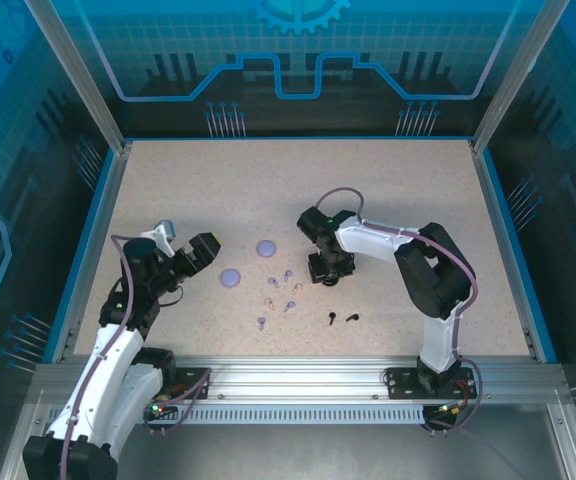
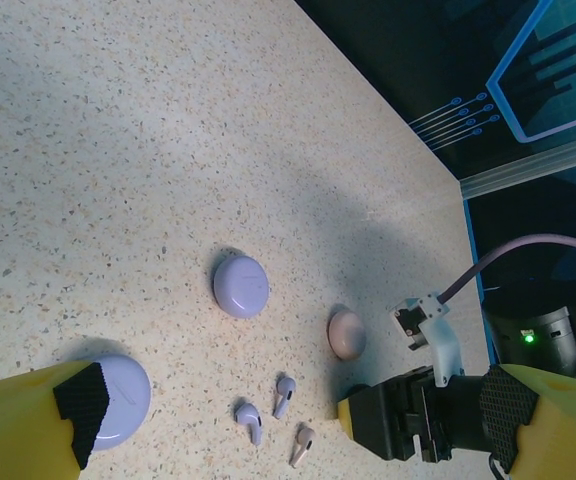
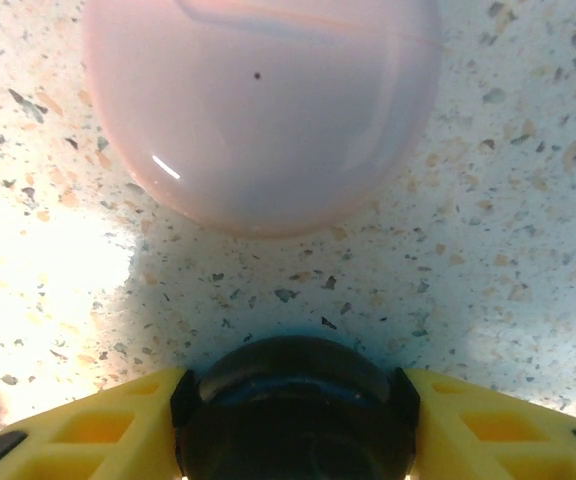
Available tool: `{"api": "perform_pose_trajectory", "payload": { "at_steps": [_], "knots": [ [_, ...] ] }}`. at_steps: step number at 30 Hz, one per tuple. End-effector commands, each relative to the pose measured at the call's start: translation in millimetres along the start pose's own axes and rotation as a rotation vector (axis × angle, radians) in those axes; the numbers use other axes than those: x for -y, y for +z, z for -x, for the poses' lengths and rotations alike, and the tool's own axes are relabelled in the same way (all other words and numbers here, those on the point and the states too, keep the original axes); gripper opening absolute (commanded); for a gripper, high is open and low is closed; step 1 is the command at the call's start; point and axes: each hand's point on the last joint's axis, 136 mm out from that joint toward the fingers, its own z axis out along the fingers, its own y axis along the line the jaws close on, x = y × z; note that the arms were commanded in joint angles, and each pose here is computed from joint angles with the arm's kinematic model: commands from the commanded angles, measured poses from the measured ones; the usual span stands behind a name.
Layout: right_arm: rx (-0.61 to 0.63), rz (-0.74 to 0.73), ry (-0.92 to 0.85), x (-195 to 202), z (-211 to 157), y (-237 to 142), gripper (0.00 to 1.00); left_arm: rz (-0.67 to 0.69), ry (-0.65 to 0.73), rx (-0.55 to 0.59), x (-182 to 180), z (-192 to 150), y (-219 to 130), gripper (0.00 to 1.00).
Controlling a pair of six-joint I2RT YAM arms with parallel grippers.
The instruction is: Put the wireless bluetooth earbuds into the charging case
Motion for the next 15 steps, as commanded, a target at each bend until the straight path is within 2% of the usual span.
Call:
{"api": "perform_pose_trajectory", "payload": {
  "at_steps": [1, 10, 15],
  "knots": [
    [-0.008, -0.038, -0.068, 0, -7, -4, 0.51, -0.014, 0.039, 0.006, 10, 5, -5, 0.99],
    [0.25, 0.045, -0.257, -9, 16, -59, 0.5, -0.109, 0.005, -0.107, 30, -9, -5, 0.99],
    [0.454, 0.15, -0.463, -34, 20, -99, 0.5, -0.194, -0.013, -0.211, 49, -23, -4, 0.98]
  ]
}}
